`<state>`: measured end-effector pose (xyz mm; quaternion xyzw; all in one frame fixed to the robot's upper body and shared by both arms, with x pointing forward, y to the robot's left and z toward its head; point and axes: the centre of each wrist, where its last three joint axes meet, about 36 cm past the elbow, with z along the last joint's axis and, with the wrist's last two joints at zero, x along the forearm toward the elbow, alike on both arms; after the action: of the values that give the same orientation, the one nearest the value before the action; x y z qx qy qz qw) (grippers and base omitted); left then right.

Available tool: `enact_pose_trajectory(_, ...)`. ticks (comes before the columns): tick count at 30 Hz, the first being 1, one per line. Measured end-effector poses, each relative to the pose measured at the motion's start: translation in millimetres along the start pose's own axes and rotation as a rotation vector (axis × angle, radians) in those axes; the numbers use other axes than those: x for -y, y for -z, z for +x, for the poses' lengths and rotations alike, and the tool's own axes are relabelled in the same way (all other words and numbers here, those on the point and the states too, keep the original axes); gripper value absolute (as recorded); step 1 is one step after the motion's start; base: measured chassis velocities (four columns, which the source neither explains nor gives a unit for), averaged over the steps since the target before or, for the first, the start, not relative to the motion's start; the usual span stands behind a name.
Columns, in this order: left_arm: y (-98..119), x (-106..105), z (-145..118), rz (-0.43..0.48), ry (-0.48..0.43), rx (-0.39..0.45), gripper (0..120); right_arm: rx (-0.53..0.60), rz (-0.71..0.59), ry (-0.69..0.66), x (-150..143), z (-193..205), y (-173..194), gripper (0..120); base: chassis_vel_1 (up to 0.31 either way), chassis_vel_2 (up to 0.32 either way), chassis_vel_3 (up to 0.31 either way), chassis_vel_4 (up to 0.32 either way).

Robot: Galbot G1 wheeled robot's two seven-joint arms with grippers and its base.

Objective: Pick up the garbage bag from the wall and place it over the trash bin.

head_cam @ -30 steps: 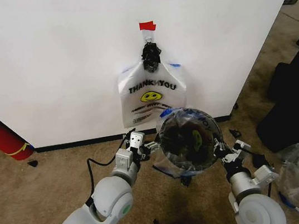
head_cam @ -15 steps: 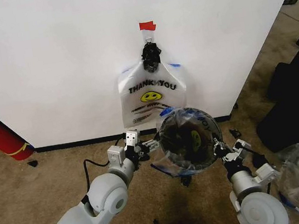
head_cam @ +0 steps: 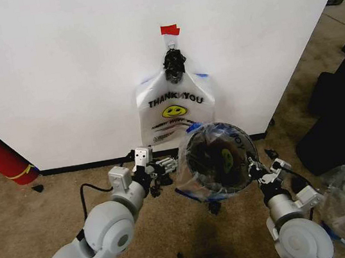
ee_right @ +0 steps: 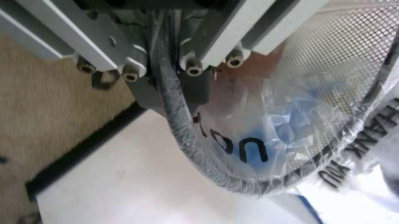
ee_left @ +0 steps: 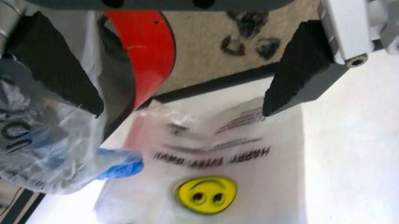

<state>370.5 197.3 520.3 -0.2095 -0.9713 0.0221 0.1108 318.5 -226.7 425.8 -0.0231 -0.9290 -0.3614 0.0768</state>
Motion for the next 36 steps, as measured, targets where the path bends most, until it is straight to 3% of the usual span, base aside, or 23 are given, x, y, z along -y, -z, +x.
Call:
enact_pose_trajectory(5, -12.4, -5.0, 7.7, 0.029, 0.017, 0.065, 100, -0.068, -0.08, -0.037, -0.6, -4.1, 3.8, 0, 0.0, 0.0, 0.0, 0.0)
enact_pose_trajectory(10, -46.5, 9.0, 27.2, 0.091, 0.145, 0.228, 100, -0.151, -0.116, -0.064, 3.1, -19.4, -4.0, 0, 0.0, 0.0, 0.0, 0.0)
enact_pose_trajectory(13, -54.6, 12.4, 33.2, 0.114, 0.198, 0.284, 100, -0.179, -0.112, -0.07, 2.8, -26.4, -8.6, 0, 0.0, 0.0, 0.0, 0.0)
enact_pose_trajectory(16, -69.6, 5.1, 44.4, 0.12, 0.294, 0.369, 100, -0.229, -0.097, -0.071, 0.0, -39.7, -18.1, 0, 0.0, 0.0, 0.0, 0.0)
enact_pose_trajectory(22, -105.4, -11.2, 69.5, 0.117, 0.337, 0.399, 100, -0.288, -0.052, -0.057, -8.4, -58.5, -33.4, 0, 0.0, 0.0, 0.0, 0.0)
enact_pose_trajectory(27, -122.6, -16.4, 88.3, 0.117, 0.359, 0.411, 100, -0.315, -0.027, -0.04, -14.2, -65.9, -43.7, 0, 0.0, 0.0, 0.0, 0.0)
enact_pose_trajectory(36, -120.5, -10.2, 87.2, 0.154, 0.397, 0.432, 100, -0.333, 0.005, -0.023, -16.8, -72.7, -52.4, 0, 0.0, 0.0, 0.0, 0.0)
